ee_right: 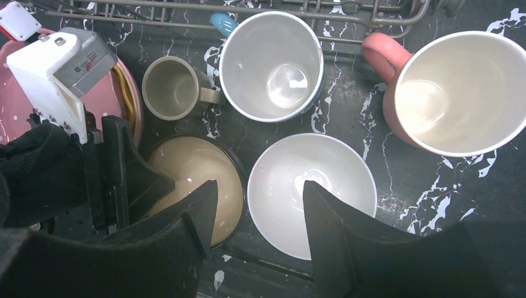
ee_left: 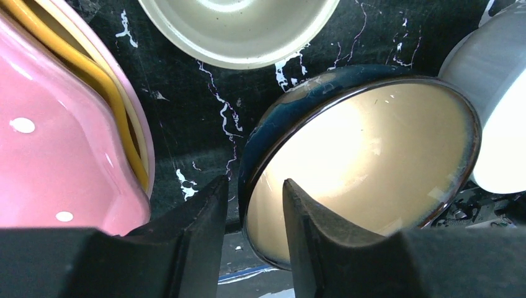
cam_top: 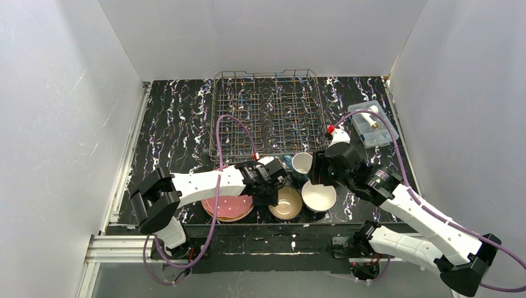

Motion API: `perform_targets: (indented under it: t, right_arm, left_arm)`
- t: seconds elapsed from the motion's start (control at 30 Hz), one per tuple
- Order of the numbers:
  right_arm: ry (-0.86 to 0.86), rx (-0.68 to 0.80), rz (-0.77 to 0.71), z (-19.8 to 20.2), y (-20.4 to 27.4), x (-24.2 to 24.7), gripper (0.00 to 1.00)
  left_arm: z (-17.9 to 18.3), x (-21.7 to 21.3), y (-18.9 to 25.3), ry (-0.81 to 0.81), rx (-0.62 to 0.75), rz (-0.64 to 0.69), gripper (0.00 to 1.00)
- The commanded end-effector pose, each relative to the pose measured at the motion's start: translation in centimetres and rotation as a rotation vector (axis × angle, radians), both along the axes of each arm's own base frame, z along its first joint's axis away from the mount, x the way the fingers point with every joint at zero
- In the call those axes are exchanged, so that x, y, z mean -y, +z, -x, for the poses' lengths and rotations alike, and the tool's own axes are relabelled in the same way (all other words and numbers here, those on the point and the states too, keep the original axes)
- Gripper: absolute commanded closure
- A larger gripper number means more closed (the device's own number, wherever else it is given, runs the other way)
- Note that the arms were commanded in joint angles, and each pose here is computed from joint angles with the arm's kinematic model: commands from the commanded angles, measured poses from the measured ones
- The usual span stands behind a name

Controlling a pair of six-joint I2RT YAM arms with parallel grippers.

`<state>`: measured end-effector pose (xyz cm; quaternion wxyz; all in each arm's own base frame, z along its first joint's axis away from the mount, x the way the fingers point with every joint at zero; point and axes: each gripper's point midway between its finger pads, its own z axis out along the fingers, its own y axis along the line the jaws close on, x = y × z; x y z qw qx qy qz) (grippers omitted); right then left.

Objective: Load the mixed dishes into the dish rack
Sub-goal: Pick up the bowl from the corner of the board.

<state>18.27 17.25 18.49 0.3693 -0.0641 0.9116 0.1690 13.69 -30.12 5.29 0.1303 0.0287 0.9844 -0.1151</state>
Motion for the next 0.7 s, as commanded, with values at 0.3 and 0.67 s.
perform_targets:
  t: [0.3, 0.67]
  right_arm:
    - [-0.012, 0.020, -0.015, -0.1, 0.6, 0.1, 0.39]
    - [-0.017, 0.041, -0.007, -0.2, 1.6, 0.4, 0.39]
  left_arm:
    - [-0.8, 0.7, 0.0, -0.013, 0.029, -0.013, 0.83]
    - [-1.3, 0.4, 1.1, -0.032, 0.064, -0.022, 1.00]
